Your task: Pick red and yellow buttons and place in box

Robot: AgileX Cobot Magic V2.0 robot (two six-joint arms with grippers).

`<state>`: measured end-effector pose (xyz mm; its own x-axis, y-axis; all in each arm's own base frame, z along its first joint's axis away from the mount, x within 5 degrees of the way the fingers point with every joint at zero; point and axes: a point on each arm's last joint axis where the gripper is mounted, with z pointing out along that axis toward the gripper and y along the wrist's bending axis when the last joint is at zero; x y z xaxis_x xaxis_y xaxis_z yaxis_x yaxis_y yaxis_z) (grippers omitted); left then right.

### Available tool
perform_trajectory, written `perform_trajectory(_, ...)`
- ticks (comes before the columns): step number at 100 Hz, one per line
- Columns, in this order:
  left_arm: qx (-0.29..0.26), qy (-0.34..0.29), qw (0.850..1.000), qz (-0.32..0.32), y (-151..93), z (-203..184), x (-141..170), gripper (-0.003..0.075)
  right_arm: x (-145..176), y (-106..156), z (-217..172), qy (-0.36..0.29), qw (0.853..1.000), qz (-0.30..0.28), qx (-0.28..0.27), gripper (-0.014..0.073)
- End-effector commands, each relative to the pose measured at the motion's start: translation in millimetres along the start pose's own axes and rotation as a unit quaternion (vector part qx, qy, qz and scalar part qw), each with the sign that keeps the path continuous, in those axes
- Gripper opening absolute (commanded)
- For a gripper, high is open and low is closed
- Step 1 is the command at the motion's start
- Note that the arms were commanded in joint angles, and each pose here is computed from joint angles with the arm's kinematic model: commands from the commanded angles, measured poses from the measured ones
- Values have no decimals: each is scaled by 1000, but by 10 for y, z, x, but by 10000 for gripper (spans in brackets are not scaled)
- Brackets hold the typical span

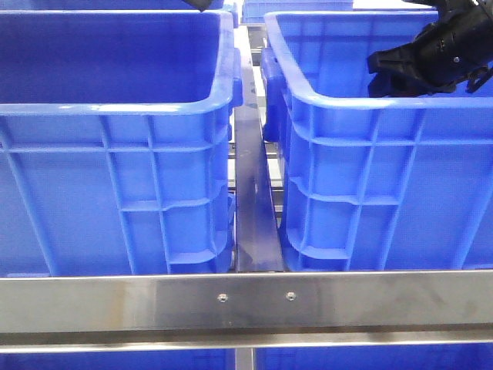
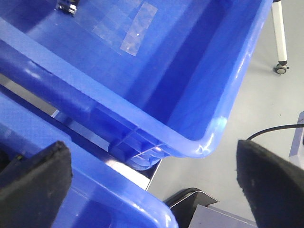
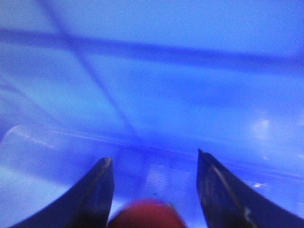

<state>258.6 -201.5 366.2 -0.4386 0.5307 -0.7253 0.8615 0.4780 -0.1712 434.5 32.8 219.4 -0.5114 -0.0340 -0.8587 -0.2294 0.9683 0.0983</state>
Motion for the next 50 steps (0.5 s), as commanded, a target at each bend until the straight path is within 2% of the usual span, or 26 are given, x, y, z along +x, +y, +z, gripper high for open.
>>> perform_trajectory(1, 3, -52, 999, 5, -108, -178, -147, 659, -312, 50, -229, -49, 999, -11, -9, 424)
perform_trajectory(27, 3, -52, 999, 5, -108, -178, -147, 659, -512, 106, -490, -83, 996, -19, -8, 424)
perform_trajectory(50, 3, -52, 999, 5, -108, -178, -147, 659, -578, 203, -926, -109, 994, -25, -6, 402)
